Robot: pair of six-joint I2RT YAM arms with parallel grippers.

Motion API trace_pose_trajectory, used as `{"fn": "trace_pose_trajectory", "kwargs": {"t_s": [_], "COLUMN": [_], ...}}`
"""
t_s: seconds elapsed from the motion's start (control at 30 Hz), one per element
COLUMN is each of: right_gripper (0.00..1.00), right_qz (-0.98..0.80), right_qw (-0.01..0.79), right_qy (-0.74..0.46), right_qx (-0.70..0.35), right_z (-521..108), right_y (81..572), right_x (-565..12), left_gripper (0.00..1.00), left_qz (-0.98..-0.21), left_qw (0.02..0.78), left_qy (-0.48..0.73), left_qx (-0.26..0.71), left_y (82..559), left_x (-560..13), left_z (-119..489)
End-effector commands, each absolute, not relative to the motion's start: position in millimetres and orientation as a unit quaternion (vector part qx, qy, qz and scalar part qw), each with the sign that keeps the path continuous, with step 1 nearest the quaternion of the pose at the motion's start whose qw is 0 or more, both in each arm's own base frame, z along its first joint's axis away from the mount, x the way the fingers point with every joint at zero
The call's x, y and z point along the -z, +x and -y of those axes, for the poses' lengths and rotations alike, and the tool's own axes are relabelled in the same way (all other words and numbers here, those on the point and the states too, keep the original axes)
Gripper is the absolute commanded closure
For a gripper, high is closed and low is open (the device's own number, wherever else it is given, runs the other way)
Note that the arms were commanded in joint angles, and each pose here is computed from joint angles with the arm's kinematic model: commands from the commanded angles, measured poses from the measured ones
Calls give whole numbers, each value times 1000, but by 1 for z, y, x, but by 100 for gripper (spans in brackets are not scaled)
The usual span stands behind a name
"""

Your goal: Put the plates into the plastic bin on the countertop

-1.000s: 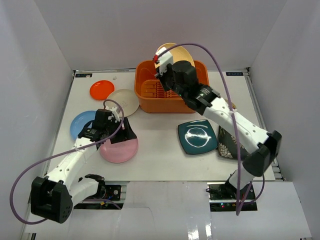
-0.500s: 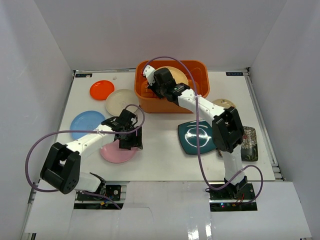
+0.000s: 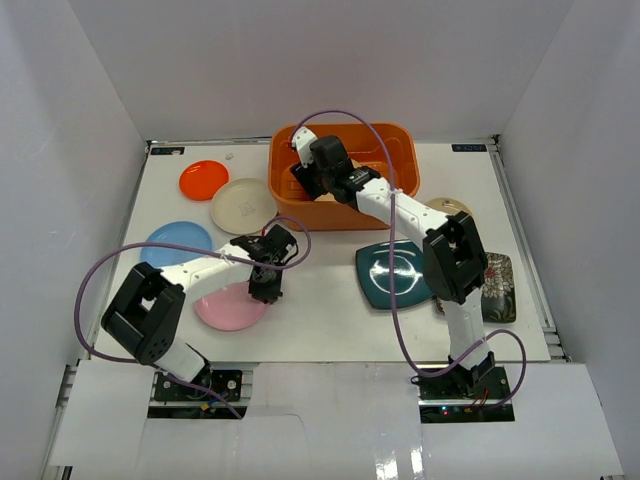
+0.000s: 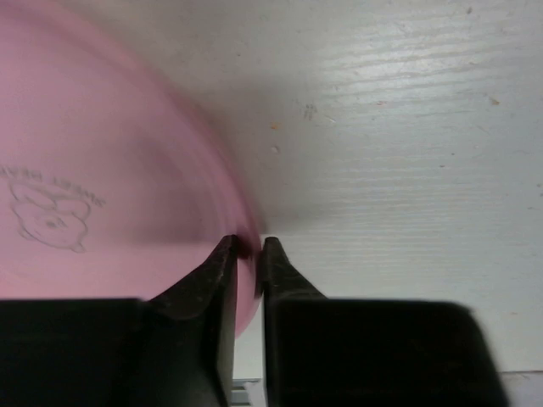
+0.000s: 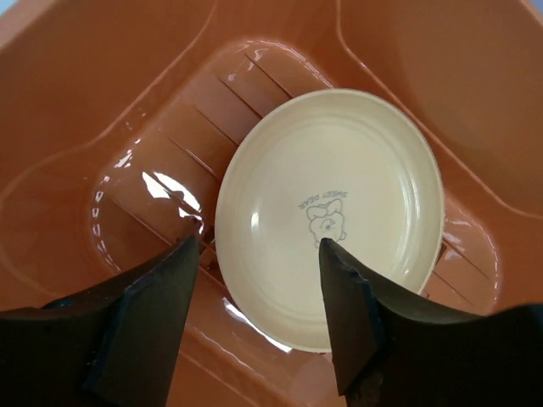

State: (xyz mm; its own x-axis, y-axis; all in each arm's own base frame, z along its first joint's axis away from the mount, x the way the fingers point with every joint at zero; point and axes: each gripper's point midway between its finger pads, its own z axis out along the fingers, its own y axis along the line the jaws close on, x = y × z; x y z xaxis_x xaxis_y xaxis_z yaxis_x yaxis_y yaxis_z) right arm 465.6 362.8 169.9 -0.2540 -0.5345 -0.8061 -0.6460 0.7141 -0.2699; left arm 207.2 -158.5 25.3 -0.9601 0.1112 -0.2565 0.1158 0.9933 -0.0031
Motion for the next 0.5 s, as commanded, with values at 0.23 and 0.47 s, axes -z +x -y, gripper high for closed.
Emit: {"fn": "trace_pose_trajectory", "kwargs": {"t_s": [0.23, 0.47], "right_gripper": [5, 13], "right_qz": [-760, -740], "right_qw": [548, 603], "right_qy": [-296, -183], "right_qx": [-186, -236], "right_z": [-336, -273], "right_y": [386, 326], "right_x": [-293, -329], "left_gripper": [100, 100], "left_qz": [-977, -935], "left_qw": [197, 337], "left_qy": [64, 30], "left_qx": [59, 107], "left_y": [222, 259], "left_x": [-80, -211], "left_z": [188, 202]}}
